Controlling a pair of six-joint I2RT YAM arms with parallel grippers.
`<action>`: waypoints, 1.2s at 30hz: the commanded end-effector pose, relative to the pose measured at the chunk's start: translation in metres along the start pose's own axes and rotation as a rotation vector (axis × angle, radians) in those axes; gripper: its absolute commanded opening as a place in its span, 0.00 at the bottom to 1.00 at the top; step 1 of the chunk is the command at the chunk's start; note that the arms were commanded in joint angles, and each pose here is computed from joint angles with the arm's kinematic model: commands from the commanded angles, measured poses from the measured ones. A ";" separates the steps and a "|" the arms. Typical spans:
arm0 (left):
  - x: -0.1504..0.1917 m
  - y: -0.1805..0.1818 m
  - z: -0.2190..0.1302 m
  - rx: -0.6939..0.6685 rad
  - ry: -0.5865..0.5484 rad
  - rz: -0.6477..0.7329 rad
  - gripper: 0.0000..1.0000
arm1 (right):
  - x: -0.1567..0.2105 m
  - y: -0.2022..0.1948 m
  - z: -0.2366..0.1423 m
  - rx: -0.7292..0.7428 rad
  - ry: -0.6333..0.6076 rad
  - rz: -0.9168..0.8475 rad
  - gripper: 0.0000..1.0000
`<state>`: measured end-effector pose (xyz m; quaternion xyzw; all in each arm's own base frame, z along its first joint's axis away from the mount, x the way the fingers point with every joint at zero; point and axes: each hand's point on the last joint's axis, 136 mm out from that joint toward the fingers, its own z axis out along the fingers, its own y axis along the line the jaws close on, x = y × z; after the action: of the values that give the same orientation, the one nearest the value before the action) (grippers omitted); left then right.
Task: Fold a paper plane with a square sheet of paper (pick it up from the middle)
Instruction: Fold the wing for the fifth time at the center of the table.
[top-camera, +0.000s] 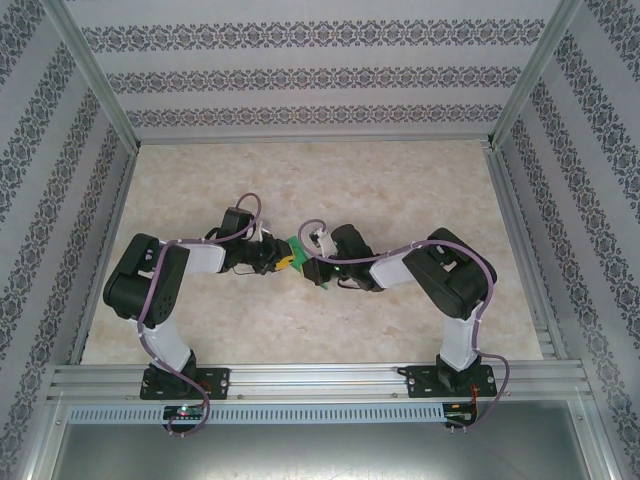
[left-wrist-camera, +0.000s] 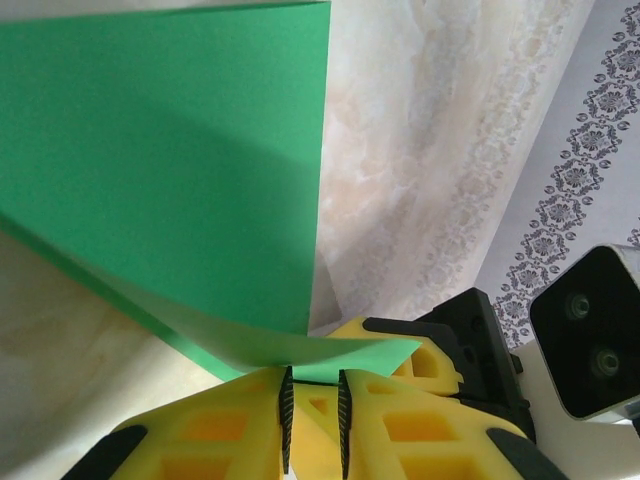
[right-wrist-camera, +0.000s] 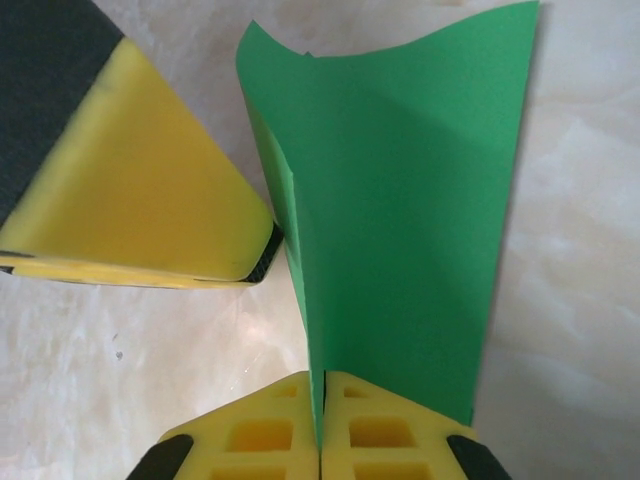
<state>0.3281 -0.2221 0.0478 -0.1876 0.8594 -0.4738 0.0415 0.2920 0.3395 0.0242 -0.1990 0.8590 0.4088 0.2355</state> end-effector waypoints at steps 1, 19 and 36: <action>-0.001 -0.013 0.003 0.034 -0.002 0.039 0.23 | 0.005 0.001 0.006 -0.019 0.050 0.098 0.01; 0.000 -0.006 0.000 0.017 -0.034 0.034 0.25 | 0.007 0.006 0.013 -0.072 0.080 0.261 0.00; 0.001 0.006 0.007 -0.002 -0.014 0.016 0.22 | 0.020 -0.008 0.013 -0.010 0.148 0.275 0.00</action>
<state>0.3298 -0.2191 0.0424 -0.1947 0.8608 -0.4674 0.0513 0.2901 0.3526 0.0231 -0.1151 0.8743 0.4488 0.1445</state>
